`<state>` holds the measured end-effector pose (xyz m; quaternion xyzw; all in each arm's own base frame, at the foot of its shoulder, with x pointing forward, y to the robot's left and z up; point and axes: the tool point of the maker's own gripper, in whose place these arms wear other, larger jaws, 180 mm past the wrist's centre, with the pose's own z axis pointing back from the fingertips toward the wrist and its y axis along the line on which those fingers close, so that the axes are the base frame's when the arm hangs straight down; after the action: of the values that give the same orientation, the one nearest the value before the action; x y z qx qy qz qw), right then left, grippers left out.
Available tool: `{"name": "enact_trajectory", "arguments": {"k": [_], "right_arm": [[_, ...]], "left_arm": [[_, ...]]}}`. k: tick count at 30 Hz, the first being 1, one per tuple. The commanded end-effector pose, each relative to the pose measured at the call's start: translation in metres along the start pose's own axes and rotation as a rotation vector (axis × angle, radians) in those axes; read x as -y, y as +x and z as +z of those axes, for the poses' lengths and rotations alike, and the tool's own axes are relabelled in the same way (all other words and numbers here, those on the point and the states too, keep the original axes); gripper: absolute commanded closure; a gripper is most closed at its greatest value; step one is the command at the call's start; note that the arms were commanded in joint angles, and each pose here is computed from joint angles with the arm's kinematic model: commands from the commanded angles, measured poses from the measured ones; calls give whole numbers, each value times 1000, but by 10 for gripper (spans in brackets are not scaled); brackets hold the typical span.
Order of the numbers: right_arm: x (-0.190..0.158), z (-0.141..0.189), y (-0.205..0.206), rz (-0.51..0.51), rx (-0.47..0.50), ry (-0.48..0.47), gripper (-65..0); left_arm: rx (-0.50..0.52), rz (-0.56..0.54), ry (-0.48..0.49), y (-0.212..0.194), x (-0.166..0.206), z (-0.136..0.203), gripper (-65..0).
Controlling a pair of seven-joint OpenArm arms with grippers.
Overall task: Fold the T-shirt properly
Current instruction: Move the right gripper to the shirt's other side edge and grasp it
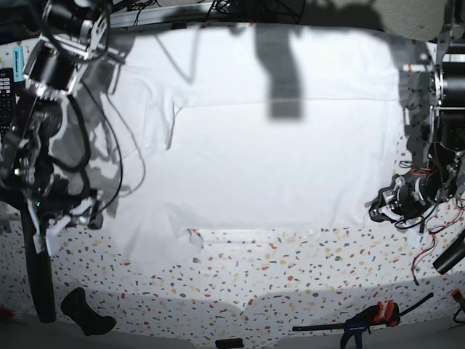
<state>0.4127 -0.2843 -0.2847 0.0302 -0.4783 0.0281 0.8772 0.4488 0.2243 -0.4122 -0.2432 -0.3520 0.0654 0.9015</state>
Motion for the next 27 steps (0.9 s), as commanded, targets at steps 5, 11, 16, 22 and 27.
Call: {"name": "enact_trajectory", "arguments": {"k": [5, 11, 16, 22, 27], "right_arm": [[20, -22, 34, 25, -22, -8, -357], [24, -51, 17, 151, -227, -36, -357], [22, -69, -17, 196, -364, -40, -357], [33, -77, -59, 197, -451, -61, -357], [35, -76, -68, 194, -475, -70, -355]], "left_arm": [[49, -21, -11, 25, 4, 6, 0], [50, -20, -11, 25, 4, 6, 0], [49, -21, -11, 25, 4, 6, 0], [49, -20, -11, 25, 4, 6, 0], [50, -20, -11, 25, 4, 6, 0]]}}
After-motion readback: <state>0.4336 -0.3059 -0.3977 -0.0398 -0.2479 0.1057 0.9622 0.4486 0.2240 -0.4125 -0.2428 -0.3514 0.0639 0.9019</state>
